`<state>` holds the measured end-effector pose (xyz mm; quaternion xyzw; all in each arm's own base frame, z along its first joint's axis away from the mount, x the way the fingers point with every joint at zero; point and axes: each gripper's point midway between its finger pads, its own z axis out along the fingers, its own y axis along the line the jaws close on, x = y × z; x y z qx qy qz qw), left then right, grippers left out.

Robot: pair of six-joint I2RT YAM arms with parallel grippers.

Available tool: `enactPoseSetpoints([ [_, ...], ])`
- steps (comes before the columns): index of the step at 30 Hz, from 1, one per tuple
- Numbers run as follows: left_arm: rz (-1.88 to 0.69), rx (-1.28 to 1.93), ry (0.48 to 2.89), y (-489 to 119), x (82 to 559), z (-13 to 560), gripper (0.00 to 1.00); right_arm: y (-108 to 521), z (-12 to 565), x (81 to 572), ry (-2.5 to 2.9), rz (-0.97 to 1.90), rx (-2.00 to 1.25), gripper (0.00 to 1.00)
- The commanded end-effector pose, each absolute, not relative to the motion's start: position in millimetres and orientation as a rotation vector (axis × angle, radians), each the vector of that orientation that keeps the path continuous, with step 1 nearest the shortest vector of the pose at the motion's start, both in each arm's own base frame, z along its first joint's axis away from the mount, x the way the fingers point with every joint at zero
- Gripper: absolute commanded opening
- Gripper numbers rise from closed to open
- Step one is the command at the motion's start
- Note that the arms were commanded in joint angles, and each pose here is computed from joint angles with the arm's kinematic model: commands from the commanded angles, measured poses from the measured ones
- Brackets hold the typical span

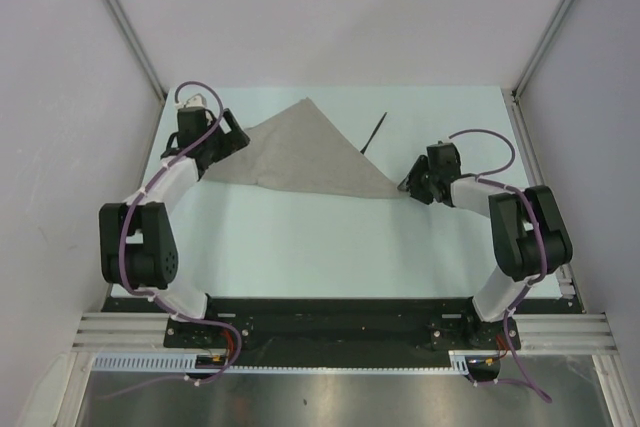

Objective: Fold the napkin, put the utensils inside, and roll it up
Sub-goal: Fold the napkin

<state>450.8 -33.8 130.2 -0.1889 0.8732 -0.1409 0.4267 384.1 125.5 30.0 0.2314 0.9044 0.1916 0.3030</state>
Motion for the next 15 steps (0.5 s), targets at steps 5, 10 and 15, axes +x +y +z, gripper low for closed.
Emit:
enactPoseSetpoints([
  [5,-0.299,-0.51,2.116,-14.8,439.5,152.5,1.0,118.1,2.6,371.3,2.488,0.437,0.694,0.27],
  [10,-0.292,-0.718,2.095,17.8,417.9,122.6,1.0,102.7,0.4,362.4,2.517,0.315,0.694,0.06],
  [15,-0.192,-0.839,2.046,46.4,400.9,109.9,1.0,89.0,5.5,352.5,2.52,0.223,0.686,0.03],
])
